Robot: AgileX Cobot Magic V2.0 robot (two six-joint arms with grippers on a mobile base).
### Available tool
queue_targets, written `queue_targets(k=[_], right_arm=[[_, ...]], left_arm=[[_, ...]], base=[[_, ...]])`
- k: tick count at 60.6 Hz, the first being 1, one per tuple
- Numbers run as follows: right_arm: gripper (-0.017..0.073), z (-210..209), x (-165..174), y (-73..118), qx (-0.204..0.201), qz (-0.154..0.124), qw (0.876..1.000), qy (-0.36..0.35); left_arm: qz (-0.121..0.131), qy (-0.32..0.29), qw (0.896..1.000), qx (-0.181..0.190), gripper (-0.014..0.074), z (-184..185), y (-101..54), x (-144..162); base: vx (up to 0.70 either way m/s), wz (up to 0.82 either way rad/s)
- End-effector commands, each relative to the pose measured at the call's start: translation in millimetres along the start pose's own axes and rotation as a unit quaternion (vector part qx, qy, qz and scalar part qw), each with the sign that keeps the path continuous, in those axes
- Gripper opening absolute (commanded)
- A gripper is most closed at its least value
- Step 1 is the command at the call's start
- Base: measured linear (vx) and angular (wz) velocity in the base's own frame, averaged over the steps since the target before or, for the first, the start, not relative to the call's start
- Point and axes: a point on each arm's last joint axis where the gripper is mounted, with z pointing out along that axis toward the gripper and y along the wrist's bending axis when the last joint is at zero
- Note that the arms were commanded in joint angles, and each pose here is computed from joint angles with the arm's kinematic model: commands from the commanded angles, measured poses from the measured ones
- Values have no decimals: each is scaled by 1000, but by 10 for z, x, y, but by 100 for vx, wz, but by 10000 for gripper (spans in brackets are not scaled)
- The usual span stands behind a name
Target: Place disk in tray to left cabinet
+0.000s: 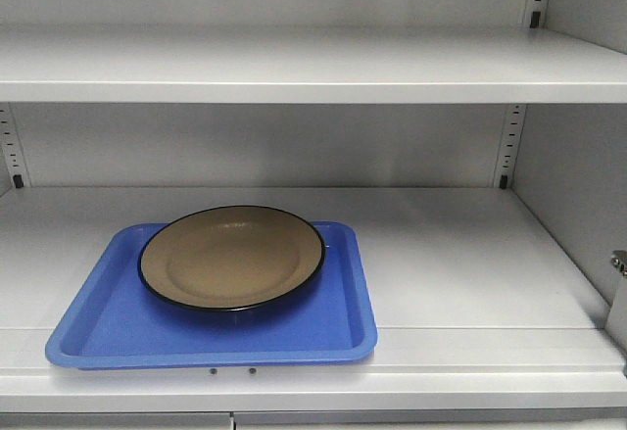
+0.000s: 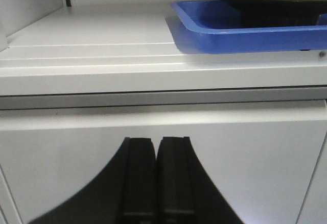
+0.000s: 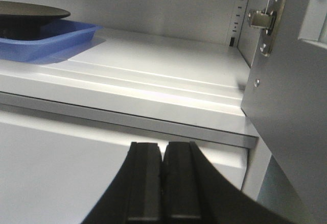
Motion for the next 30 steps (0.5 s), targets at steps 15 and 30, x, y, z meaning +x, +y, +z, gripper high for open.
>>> queue_targets(k=[15,30], right_arm=[[-6,-7,-2,-71,66,32,997,-30],[-6,-6,6,-70,65,39,997,-26]], left_arm=[[-5,-32,999,-5,-6,6,6,-11],[-5,-32,999,-5,-6,6,6,-11]], base=[[0,0],[0,0]])
